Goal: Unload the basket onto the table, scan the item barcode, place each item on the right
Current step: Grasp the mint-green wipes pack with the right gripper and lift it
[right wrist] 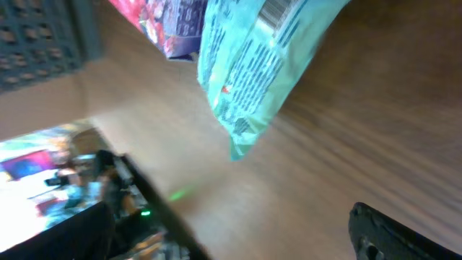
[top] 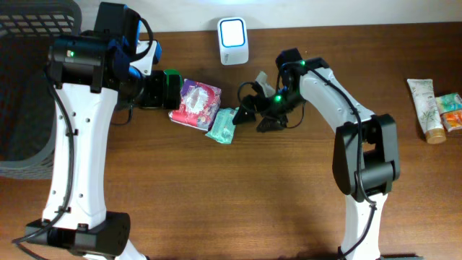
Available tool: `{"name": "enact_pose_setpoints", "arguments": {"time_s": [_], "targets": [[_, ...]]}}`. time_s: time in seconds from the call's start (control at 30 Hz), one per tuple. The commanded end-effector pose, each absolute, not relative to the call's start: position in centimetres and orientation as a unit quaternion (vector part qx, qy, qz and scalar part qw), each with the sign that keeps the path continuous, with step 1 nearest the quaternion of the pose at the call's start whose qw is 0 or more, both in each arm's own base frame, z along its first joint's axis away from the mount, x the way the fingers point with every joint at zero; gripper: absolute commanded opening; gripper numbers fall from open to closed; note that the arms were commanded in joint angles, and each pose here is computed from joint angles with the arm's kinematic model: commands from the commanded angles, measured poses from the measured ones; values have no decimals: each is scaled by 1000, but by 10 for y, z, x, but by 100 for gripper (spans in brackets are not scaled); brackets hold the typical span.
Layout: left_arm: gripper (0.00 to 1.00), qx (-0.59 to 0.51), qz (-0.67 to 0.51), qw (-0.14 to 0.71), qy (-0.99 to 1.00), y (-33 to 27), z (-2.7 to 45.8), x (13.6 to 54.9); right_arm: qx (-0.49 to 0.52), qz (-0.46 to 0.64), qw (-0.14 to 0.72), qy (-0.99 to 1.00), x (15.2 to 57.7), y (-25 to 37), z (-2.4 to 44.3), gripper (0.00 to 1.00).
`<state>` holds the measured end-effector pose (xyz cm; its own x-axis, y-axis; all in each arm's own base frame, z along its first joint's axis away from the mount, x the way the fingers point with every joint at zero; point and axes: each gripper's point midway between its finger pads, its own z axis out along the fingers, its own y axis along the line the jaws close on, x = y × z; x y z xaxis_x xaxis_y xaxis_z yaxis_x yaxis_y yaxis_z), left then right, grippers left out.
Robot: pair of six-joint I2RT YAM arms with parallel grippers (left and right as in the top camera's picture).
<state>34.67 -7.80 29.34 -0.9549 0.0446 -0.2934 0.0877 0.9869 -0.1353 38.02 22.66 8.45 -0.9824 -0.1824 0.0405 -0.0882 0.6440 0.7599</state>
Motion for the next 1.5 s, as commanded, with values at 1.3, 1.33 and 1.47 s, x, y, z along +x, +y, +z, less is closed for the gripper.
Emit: {"name": "enact_pose_setpoints", "arguments": {"time_s": [1.3,1.33,1.47], "targets": [[99,43,-74,155,984,-79,299,344,359,-127,-282,-881,503,193,196,4],[99,43,-74,155,984,-79,299,344,369,-143,-275,-876,497,197,195,4],[99,43,-75,155,984,-79,299,344,481,-269,-267,-790,455,234,208,4]]}}
